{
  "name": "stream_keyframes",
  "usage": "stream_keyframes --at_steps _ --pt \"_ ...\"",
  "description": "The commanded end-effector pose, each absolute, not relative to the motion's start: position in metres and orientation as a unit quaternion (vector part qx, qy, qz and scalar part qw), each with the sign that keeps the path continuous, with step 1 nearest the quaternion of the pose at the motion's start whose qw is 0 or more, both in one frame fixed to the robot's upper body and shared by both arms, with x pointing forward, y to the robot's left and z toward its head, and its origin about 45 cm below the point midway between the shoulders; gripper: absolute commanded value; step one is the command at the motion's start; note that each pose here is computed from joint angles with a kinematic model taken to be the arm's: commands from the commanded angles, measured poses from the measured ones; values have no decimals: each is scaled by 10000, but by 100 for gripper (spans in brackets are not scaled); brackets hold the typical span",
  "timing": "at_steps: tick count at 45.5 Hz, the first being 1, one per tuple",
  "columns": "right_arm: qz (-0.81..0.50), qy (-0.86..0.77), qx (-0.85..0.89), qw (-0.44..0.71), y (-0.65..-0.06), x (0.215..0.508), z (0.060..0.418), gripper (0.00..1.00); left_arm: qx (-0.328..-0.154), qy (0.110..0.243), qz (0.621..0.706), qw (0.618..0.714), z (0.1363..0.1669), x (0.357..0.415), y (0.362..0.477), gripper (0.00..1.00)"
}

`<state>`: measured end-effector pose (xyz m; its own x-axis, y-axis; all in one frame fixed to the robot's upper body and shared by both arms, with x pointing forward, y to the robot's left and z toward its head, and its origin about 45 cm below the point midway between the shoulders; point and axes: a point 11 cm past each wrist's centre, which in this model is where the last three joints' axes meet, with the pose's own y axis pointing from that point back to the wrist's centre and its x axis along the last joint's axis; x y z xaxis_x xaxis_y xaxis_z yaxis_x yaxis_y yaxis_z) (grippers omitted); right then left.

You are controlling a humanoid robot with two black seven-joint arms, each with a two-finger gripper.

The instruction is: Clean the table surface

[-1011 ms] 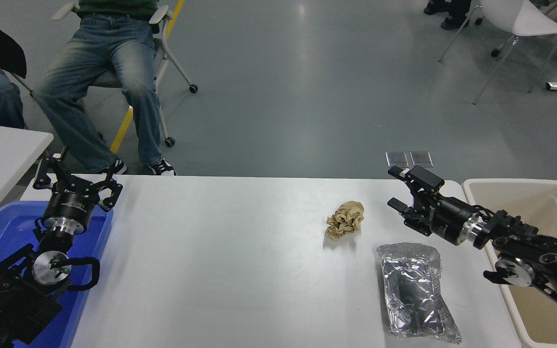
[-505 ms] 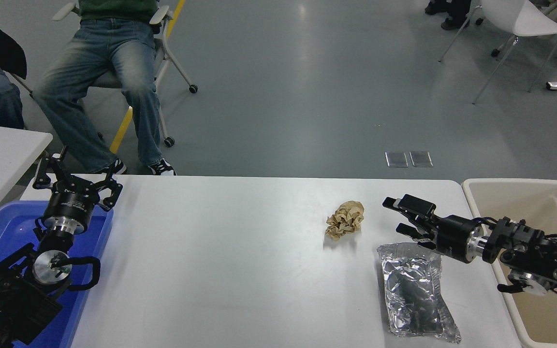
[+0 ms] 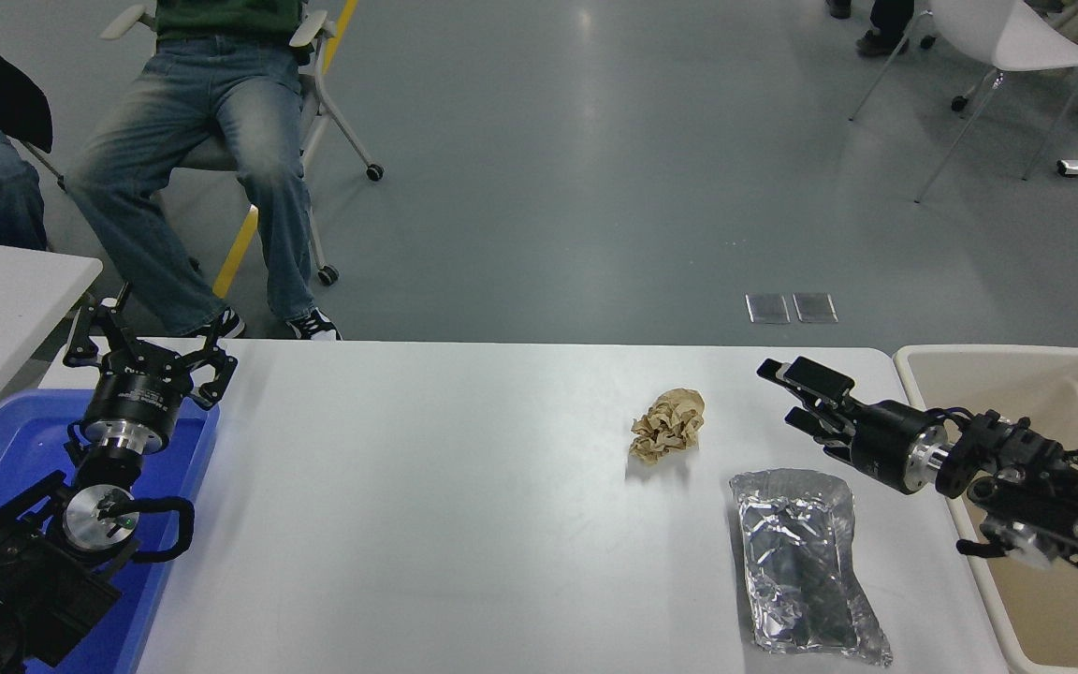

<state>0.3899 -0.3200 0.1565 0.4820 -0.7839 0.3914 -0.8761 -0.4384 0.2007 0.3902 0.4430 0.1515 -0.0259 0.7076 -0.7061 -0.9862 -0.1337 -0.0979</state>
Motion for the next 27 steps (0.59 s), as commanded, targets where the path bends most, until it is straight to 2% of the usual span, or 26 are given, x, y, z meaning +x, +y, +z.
stream_keyframes --at_steps 1,27 --pt "988 -5894 7989 679 -3211 3992 1632 100 -3187 2184 6821 6208 1515 3902 4431 100" --pt "792 -6325 7686 534 -3322 4019 1502 100 -3190 2190 6818 6208 1511 3903 4424 100"
